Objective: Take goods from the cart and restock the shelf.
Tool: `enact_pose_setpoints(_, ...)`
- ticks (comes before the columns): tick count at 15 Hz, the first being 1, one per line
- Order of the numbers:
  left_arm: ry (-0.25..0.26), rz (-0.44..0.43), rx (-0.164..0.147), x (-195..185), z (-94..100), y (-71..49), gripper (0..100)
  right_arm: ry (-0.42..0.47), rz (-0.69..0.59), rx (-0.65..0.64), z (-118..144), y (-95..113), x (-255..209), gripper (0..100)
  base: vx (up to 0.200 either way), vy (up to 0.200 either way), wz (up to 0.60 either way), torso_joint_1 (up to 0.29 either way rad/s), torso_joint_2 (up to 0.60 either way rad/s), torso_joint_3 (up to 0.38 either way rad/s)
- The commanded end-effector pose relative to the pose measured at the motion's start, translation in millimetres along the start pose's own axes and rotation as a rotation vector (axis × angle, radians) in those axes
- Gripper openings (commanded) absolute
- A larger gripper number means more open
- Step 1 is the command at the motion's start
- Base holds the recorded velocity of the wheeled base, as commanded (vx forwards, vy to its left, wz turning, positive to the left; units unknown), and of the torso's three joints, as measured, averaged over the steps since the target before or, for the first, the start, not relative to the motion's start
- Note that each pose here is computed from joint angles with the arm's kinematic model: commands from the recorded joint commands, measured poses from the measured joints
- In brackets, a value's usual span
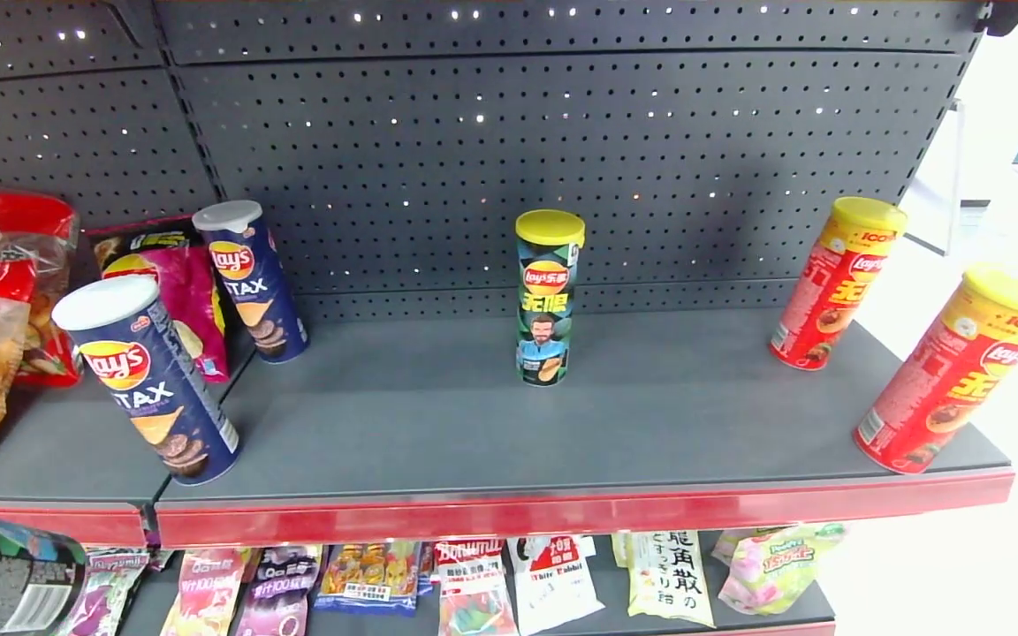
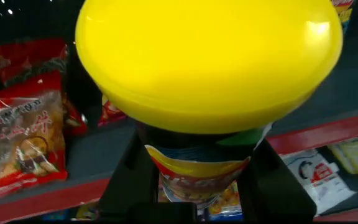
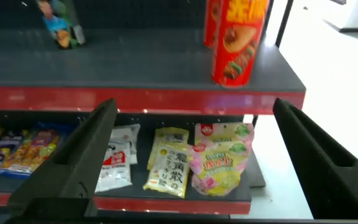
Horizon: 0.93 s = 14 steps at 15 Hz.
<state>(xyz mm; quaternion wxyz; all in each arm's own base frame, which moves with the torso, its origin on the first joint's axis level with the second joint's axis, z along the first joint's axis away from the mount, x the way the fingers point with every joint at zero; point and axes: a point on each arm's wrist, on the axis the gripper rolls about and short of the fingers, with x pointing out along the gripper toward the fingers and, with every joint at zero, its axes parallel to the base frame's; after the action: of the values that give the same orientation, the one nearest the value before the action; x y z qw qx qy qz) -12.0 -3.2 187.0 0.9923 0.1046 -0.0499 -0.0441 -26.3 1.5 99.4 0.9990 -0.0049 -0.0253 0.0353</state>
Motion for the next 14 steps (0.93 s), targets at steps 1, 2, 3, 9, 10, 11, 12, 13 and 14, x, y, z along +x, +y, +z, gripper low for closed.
enact_pose_setpoints(1,-0.009,0.003,-0.059,-6.8,5.0,0.1,0,0.044,0.179,0.023,98.2,0.1,34.2,100,0.000,0.000,0.00,0.000,0.00,0.000)
enact_pose_setpoints(2,0.024,-0.002,-0.089,-9.3,12.3,1.2,0,0.082,0.303,-0.052,110.1,2.0,52.2,100,0.000,0.000,0.00,0.000,0.00,0.000)
enact_pose_setpoints(3,0.056,-0.009,-0.095,-12.1,15.6,1.5,0,0.104,0.334,-0.088,118.8,2.7,65.9,100,0.000,0.000,0.00,0.000,0.00,0.000)
enact_pose_setpoints(9,0.171,-0.030,-0.113,-18.0,11.0,-0.3,0,0.245,0.641,-0.086,158.0,46.5,154.7,100,0.000,0.000,0.00,0.000,0.00,0.000)
enact_pose_setpoints(10,0.181,-0.026,-0.114,-16.6,9.6,-0.3,0,0.264,0.669,-0.079,161.7,56.0,168.3,100,0.000,0.000,0.00,0.000,0.00,0.000)
enact_pose_setpoints(11,0.184,-0.025,-0.114,-16.5,9.0,-0.3,0,0.284,0.694,-0.079,161.6,65.2,180.6,100,0.000,0.000,0.00,0.000,0.00,0.000)
enact_pose_setpoints(12,0.191,-0.030,-0.116,-16.9,8.8,-0.5,0,0.290,0.711,-0.081,157.2,74.5,194.1,100,0.000,0.000,0.00,0.000,0.00,0.000)
enact_pose_setpoints(13,0.198,-0.035,-0.117,-16.6,8.6,-0.5,0,0.281,0.714,-0.084,153.4,79.5,203.2,100,0.000,0.000,0.00,0.000,0.00,0.000)
enact_pose_setpoints(14,0.202,-0.037,-0.117,-16.5,7.9,-0.7,0,0.270,0.713,-0.082,146.3,88.0,220.5,100,0.000,0.000,0.00,0.000,0.00,0.000)
